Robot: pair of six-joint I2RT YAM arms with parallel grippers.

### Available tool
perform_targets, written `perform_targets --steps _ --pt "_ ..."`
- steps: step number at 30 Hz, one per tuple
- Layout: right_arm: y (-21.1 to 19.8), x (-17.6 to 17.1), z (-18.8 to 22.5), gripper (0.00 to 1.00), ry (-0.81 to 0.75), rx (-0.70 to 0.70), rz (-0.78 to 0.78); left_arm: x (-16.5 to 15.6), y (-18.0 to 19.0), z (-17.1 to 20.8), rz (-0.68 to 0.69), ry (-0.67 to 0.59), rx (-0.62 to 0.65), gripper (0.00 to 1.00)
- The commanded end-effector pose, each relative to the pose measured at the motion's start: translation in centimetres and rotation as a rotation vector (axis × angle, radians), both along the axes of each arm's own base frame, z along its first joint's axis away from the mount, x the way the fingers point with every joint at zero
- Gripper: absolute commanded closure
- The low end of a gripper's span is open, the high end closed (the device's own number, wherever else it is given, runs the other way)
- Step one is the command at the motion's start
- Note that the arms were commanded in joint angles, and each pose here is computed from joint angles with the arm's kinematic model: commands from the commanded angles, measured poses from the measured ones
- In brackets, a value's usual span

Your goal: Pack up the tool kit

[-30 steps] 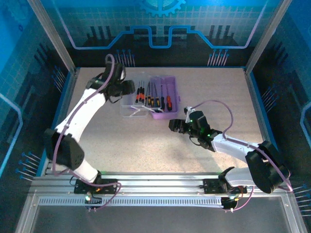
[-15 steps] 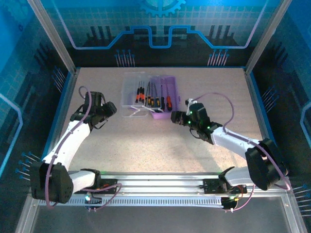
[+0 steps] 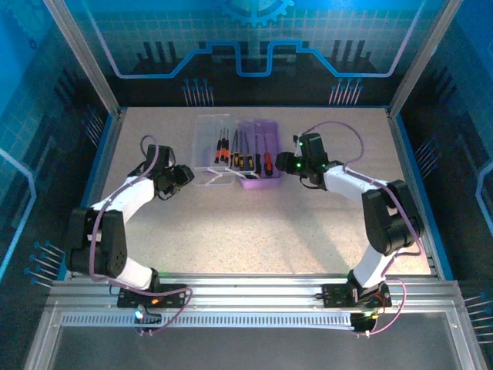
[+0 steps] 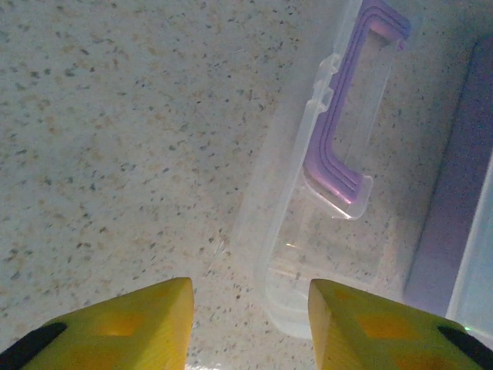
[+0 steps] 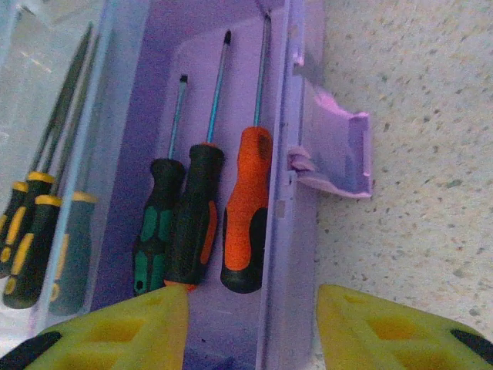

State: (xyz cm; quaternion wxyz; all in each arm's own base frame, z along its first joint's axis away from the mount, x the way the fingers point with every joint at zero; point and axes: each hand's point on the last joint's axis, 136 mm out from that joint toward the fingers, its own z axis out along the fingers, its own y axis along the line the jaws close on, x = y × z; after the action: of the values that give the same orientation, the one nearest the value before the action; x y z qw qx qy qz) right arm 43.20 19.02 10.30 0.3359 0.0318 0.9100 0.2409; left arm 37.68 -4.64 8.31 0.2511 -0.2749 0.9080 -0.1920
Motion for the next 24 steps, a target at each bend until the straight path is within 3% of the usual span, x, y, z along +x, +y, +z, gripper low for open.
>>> perform_targets --steps 1,9,24 --pt "0.6 0.0 -0.8 0.52 0.053 0.013 0.046 2.4 -0.4 1.3 -0.047 -0.073 -0.021 0.56" --pt "0.4 0.3 -2.7 0.53 0.093 0.023 0.037 3.3 -0.4 -1.3 -0.076 -0.031 0.004 0.64" --pt "0.6 -0.7 -3.7 0.67 0.126 0.079 0.028 3.7 -0.4 -2.6 -0.101 -0.037 0.021 0.85"
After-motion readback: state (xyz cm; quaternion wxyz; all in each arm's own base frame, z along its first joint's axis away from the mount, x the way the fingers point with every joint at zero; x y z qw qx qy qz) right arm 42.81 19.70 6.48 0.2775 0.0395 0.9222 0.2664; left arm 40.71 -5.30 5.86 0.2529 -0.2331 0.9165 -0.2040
